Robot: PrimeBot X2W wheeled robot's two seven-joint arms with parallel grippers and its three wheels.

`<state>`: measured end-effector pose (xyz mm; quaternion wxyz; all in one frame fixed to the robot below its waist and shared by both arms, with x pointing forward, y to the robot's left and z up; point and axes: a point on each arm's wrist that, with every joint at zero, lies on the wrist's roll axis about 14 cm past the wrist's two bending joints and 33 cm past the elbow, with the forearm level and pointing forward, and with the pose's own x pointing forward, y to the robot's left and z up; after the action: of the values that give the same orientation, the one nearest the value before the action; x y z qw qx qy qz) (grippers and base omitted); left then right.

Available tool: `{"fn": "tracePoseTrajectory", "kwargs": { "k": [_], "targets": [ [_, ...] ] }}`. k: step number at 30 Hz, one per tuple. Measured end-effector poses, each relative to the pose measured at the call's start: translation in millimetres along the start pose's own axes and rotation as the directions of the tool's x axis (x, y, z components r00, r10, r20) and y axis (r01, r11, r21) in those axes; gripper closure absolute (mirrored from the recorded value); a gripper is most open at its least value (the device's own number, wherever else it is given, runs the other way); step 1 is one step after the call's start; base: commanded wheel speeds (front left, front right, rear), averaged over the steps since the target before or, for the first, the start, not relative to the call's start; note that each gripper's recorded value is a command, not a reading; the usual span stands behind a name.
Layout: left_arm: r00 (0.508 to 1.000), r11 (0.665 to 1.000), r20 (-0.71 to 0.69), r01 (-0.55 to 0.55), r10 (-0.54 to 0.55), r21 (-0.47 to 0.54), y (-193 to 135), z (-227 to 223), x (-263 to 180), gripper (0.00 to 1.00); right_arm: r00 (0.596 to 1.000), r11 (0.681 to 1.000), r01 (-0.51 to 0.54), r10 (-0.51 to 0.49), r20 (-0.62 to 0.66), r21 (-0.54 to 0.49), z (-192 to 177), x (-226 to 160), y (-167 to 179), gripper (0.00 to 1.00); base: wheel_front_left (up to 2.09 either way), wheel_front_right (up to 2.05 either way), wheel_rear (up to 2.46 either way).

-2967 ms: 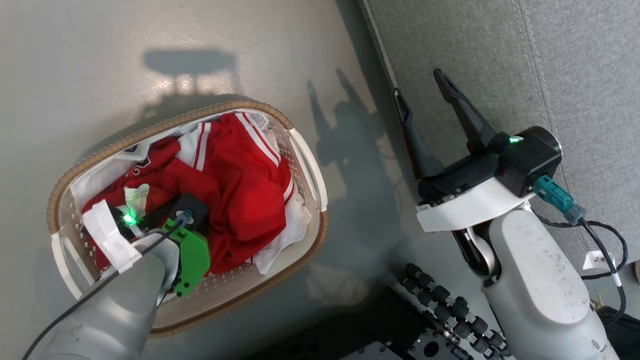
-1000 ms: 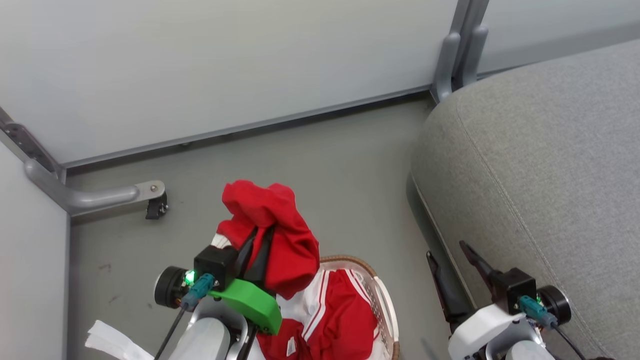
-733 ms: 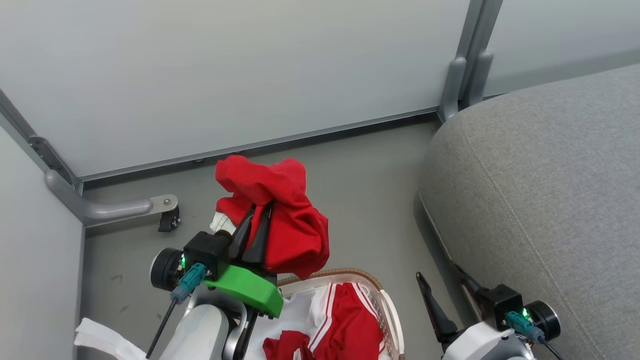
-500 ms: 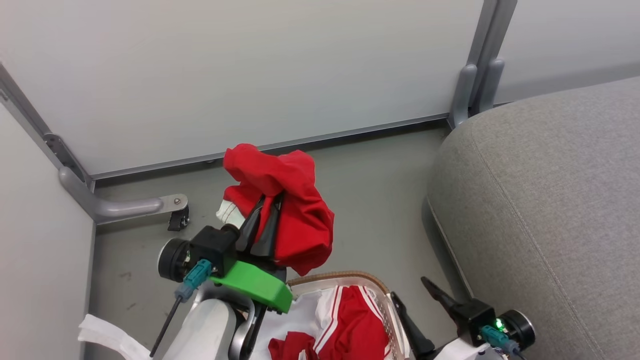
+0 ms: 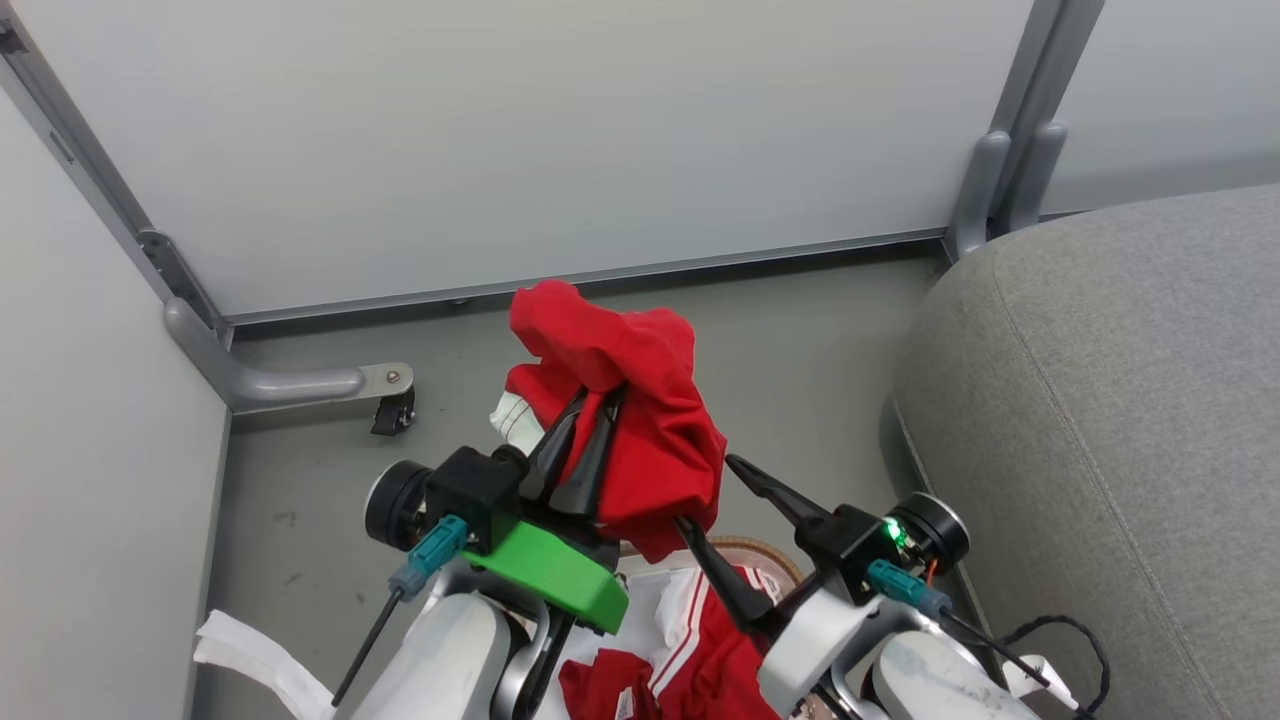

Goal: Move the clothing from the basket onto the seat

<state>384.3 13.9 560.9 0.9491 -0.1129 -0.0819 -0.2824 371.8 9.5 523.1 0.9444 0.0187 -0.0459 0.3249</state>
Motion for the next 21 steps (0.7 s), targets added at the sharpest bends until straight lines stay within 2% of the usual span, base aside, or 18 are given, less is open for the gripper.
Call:
{"fn": "tracePoseTrajectory", "kwargs": {
  "k": [8,10,11,21],
  "targets": [
    [1.000,1.000,-0.015,0.005,-0.005,-0.022,-4.0,-4.9,-5.8,1.00,0.998,0.997,-0.067,0.067,0.009,-0.032,7.1,23.3,8.1,0.00,0.00,0.00,0.00],
    [1.000,0.999,-0.013,0.004,-0.004,-0.034,-4.3,-4.7,-6.2,1.00,0.997,0.997,-0.076,0.077,0.006,-0.025,6.3,27.3,9.3,0.79,0.00,0.00,0.00],
    [1.000,0.999,-0.015,0.004,-0.005,-0.035,-4.5,-5.5,-6.4,1.00,0.996,0.996,-0.086,0.086,0.003,-0.028,5.3,29.1,11.2,1.00,0.00,0.00,0.00],
    [1.000,0.999,-0.027,-0.003,0.002,-0.048,-1.7,-10.5,-5.9,1.00,0.997,0.997,-0.073,0.073,-0.001,-0.008,2.6,32.2,5.7,1.00,0.00,0.00,0.00]
  ]
}}
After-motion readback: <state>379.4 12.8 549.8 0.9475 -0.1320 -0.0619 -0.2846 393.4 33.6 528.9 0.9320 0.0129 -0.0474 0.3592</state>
